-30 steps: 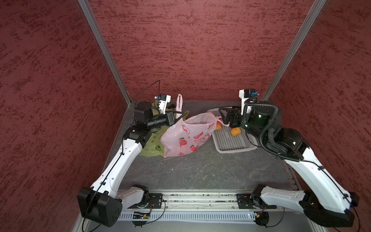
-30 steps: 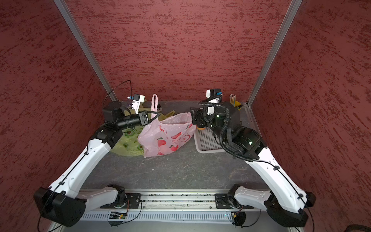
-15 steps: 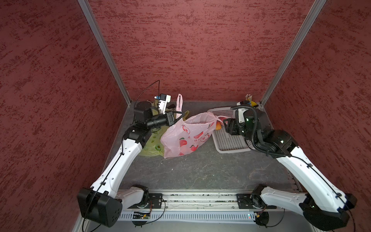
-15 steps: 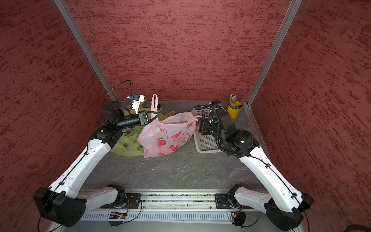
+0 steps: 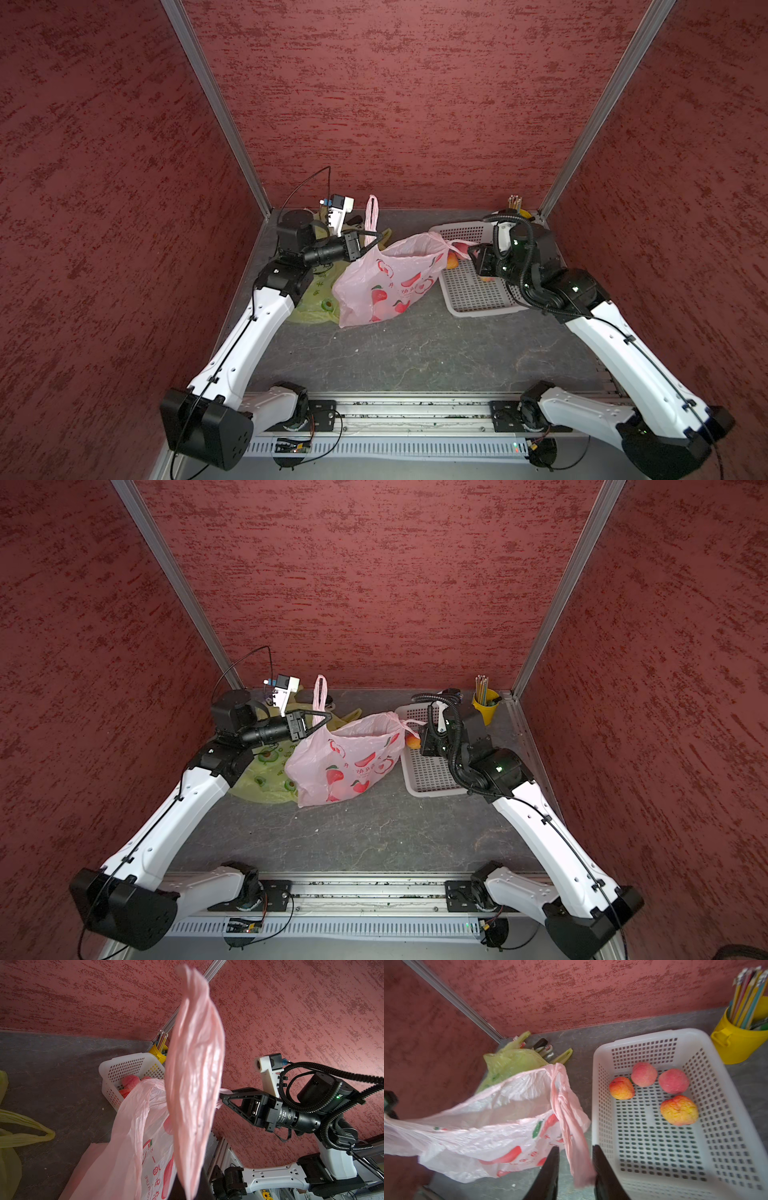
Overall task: Place the peach into a plastic bag & tie a knot
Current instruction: Cross the plastic bag at the center of the board.
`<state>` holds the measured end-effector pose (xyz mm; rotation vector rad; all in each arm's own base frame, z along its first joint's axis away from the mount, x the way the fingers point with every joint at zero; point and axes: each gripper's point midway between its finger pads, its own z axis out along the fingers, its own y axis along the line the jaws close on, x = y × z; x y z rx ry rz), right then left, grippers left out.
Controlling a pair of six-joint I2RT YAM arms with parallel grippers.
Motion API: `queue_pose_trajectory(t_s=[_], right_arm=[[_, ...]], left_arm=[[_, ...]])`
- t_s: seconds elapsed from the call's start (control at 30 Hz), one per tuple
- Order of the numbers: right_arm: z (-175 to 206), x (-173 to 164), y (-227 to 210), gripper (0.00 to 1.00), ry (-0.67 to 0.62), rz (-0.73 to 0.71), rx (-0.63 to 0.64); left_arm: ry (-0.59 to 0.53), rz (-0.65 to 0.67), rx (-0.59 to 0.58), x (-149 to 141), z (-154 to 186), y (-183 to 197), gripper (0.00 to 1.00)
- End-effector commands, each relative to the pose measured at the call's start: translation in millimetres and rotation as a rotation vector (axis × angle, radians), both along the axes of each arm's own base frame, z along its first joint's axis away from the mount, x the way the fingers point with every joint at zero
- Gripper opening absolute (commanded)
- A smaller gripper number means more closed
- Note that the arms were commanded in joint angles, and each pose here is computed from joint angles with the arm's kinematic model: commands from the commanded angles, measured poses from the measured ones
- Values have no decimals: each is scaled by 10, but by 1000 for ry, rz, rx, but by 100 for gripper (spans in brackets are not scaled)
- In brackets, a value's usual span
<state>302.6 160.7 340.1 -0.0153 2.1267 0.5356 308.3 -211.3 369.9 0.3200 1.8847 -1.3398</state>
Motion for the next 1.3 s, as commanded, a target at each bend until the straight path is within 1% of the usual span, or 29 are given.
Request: queue_pose_trajectory(t_s=[0.0, 0.03, 0.07, 0.17, 0.27, 0.3, 0.37, 0.5, 0.57, 0.77, 0.9, 1.0, 1.17, 1.27], right_arm=[[256, 69, 19, 9, -121, 13, 30], [289, 81, 37, 3, -156, 29, 23], [352, 91, 63, 0, -212, 53, 18], [621, 34, 120, 0, -407, 126, 16], [915, -117, 195, 0, -576, 211, 31], [1002, -171, 239, 0, -617, 247, 41], [1099, -268, 394, 0, -655, 357, 53], [1135, -450, 747, 0, -640, 606, 87], [1114, -503, 857, 0, -614, 684, 109], [1071, -666, 1088, 0, -553, 820, 186], [1004, -725, 1238, 0, -508, 868, 204], [943, -716, 1335, 0, -478, 887, 204], [810, -588, 1394, 0, -423, 863, 182], [640, -505, 1401, 0, -367, 838, 150]], left_arm=[[-14, -25, -10, -71, 34, -3, 0], [-10, -35, -9, -86, 26, -13, 0], [-5, -44, -7, -103, 16, -19, 0], [20, -69, 17, -158, -36, -37, 0], [41, -91, 39, -219, -70, -41, 0], [46, -97, 46, -233, -71, -41, 0], [54, -112, 57, -261, -67, -57, 0], [50, -150, 94, -298, -40, -142, 0], [46, -171, 105, -294, -30, -207, 0], [46, -243, 167, -249, -102, -487, 4], [47, -269, 221, -207, -175, -619, 8], [22, -308, 287, -259, -231, -751, 11], [5, -373, 407, -369, -420, -912, 12], [0, -397, 442, -423, -491, -952, 13]])
